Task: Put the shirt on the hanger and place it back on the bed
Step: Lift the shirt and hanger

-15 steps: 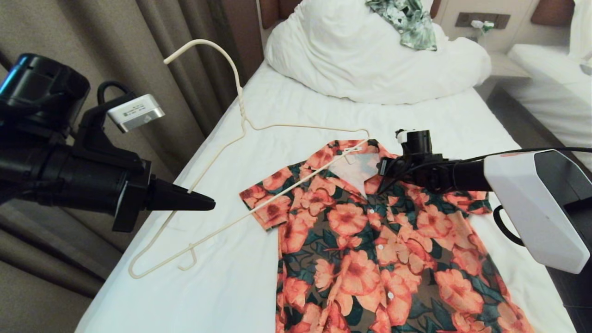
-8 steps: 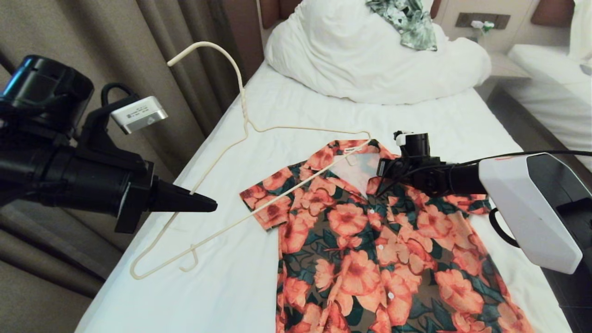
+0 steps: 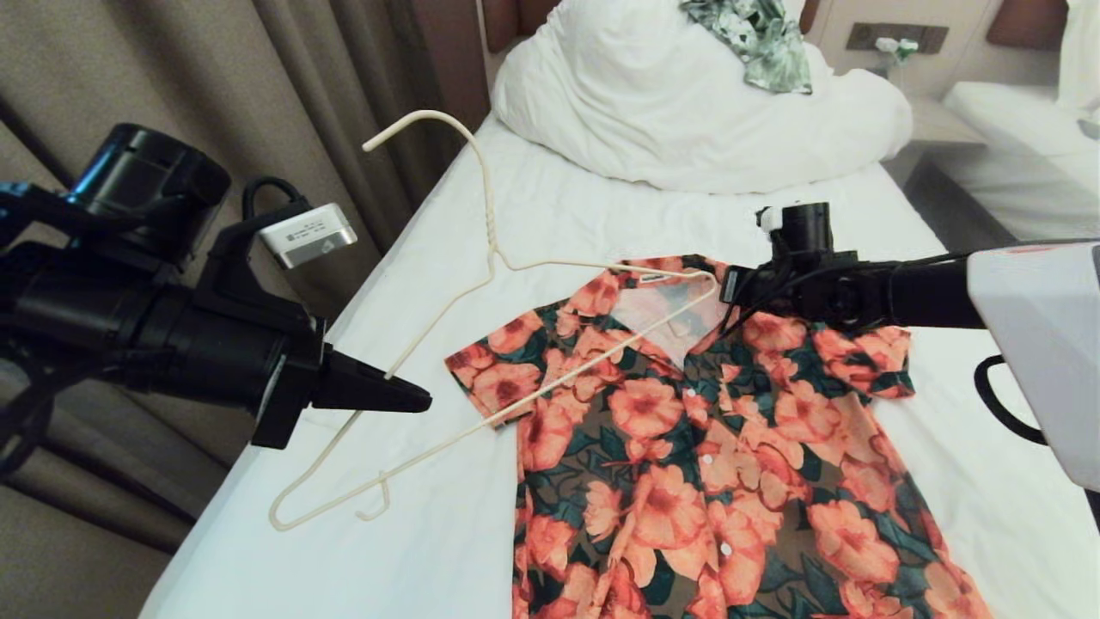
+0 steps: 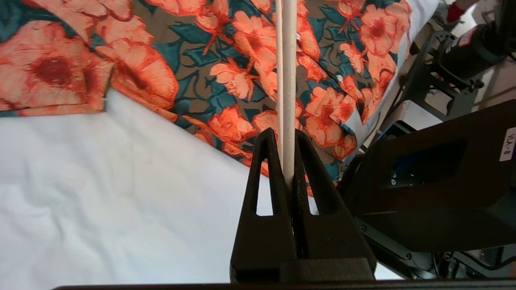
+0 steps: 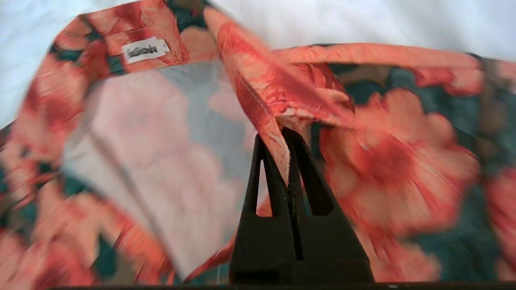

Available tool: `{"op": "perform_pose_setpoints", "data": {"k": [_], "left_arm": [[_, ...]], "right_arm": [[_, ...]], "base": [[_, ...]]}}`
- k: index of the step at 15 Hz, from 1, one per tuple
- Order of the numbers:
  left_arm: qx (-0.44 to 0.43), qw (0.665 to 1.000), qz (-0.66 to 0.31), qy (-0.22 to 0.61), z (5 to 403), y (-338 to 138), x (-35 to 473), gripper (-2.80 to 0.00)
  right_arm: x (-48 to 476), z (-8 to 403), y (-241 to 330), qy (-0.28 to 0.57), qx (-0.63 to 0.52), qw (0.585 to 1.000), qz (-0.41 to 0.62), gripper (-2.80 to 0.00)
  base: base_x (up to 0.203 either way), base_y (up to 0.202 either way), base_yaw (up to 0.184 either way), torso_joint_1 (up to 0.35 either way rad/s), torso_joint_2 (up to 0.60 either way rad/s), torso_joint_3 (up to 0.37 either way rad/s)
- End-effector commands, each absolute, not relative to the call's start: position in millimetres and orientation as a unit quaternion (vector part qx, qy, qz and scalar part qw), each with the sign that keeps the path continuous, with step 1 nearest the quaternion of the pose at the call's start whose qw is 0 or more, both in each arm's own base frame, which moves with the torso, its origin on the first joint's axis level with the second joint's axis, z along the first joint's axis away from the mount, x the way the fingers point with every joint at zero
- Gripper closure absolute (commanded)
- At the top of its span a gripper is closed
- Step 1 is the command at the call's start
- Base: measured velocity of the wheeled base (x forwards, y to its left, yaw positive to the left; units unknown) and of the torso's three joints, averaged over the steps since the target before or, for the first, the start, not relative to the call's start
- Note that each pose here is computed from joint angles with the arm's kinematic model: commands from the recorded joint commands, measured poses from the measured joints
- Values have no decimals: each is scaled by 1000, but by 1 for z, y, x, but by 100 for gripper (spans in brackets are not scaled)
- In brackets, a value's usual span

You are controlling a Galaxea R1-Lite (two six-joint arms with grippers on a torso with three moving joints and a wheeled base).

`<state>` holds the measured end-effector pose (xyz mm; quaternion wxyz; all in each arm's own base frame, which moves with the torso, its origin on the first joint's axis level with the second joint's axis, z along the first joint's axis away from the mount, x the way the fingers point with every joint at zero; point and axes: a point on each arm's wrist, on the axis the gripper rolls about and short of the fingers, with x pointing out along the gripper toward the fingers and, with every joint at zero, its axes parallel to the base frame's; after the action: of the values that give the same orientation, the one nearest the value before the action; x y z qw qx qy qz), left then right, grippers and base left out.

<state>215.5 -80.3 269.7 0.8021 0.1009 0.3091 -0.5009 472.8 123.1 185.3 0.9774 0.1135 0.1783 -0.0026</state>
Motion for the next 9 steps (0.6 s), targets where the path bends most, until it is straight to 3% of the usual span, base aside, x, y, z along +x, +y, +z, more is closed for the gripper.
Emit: {"op": "perform_pose_setpoints", "data": {"k": [1, 9], "left_arm": [[100, 795, -508, 316, 266, -85, 219, 0], [93, 793, -509, 322, 229, -103, 259, 0]], "right_arm": [[441, 231, 119, 167, 119, 979, 3, 0], [379, 259, 122, 189, 122, 974, 25, 0]], "base": [[0, 0, 0, 0, 0, 0], [0, 0, 0, 0, 0, 0]]}}
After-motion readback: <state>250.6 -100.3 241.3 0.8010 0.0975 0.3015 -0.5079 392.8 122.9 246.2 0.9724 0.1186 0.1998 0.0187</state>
